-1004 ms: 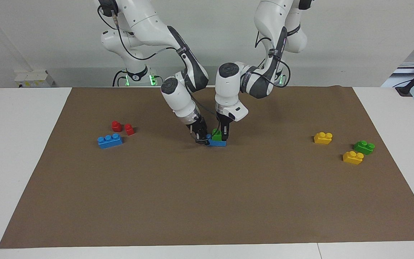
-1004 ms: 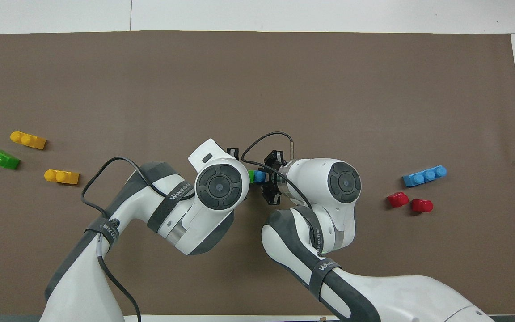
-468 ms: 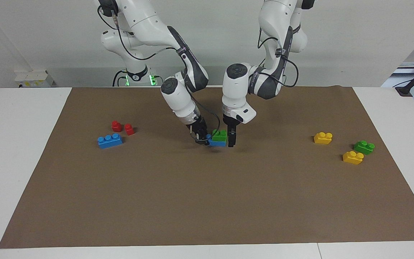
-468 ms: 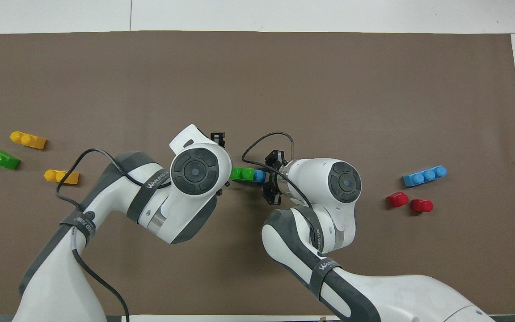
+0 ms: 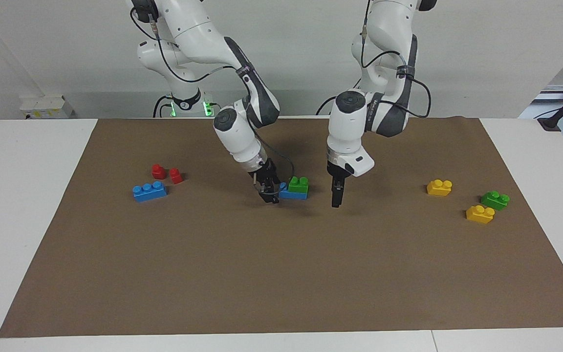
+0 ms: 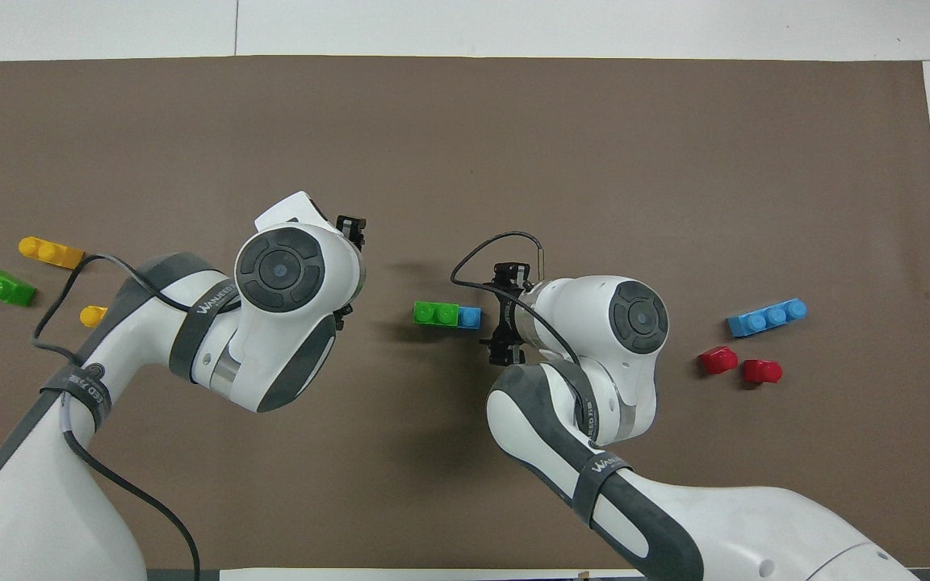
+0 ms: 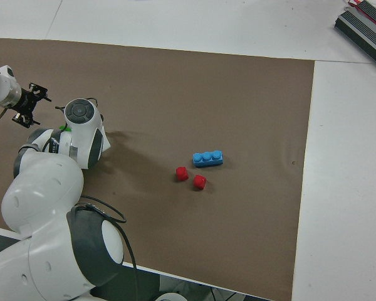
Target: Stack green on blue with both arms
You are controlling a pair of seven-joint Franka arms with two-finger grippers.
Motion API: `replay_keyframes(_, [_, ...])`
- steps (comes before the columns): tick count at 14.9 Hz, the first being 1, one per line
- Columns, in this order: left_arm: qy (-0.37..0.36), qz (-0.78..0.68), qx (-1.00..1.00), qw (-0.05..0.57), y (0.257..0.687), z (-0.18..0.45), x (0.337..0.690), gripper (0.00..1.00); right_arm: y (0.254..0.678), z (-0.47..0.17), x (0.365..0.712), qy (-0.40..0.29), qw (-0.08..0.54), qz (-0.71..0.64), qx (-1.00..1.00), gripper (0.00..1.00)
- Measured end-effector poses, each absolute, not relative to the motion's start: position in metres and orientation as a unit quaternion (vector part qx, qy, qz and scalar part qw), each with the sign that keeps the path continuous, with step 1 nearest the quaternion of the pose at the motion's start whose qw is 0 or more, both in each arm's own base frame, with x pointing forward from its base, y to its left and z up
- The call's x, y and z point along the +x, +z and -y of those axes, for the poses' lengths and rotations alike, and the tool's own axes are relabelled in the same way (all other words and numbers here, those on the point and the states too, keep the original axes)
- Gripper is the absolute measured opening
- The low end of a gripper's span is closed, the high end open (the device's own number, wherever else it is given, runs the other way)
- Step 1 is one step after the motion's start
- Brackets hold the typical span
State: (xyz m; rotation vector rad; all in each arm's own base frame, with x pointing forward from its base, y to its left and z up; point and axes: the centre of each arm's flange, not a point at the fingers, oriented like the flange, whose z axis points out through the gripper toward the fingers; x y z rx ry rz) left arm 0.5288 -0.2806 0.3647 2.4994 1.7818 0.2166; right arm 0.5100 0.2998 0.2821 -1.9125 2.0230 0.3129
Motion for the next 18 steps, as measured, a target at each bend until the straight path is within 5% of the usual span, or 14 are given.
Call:
replay_keyframes(8, [0.06,-0.437,0.897,-0.018,0.382,0.17,0.576,1.0,0.298,-0.189,0.543,0.13,0.149,-0.601,-0.774,0.9])
replay_keyframes(10, [0.057,-0.391,0.918,-0.027,0.391,0.143,0.583,1.0,0.313,-0.15,0.55,0.127,0.16,-0.543,-0.815,1.0])
replay_keyframes(13, [0.048,-0.306,0.95,-0.04,0.408,0.11,0.586,1.0,0.339,-0.109,0.556,0.106,0.168,-0.461,-0.865,1.0])
replay_keyframes(18, [0.023,-0.145,0.987,-0.059,0.446,0.072,0.586,1.0,0.4,-0.068,0.56,0.067,0.096,-0.329,-0.937,1.0])
